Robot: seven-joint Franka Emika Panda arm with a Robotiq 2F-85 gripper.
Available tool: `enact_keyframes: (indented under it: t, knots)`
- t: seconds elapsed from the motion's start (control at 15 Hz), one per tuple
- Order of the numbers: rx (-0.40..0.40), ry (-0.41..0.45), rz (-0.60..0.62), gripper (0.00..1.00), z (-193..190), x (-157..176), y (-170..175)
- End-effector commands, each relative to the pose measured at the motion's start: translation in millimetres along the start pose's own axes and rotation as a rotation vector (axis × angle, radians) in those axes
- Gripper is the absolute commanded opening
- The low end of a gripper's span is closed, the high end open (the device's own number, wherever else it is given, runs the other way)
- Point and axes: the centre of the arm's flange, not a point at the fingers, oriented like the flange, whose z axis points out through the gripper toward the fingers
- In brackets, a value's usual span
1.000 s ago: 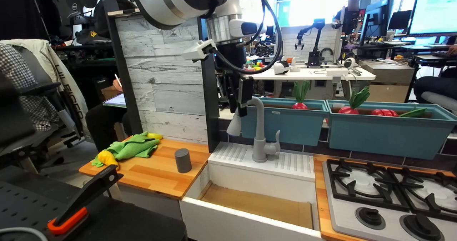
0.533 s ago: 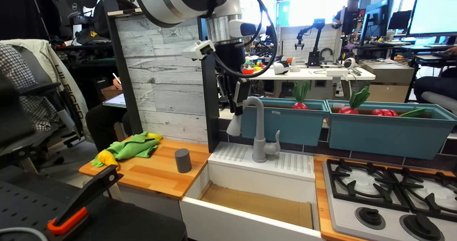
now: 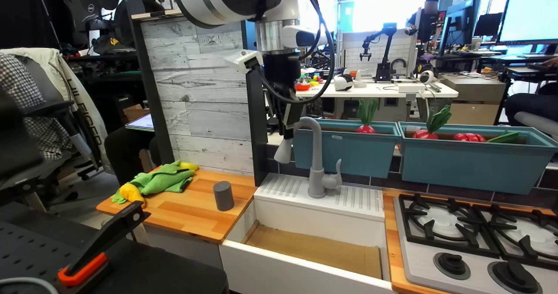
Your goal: Move an object
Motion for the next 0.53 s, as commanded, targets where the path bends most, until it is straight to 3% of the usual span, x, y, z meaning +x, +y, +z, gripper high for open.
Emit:
enact_keyframes:
  t: [0.0, 0.47]
  knots:
    - [0.062, -0.009, -0.009, 0.06, 26, 21, -29]
    - [0.053, -0.03, -0.021, 0.06, 29, 34, -40]
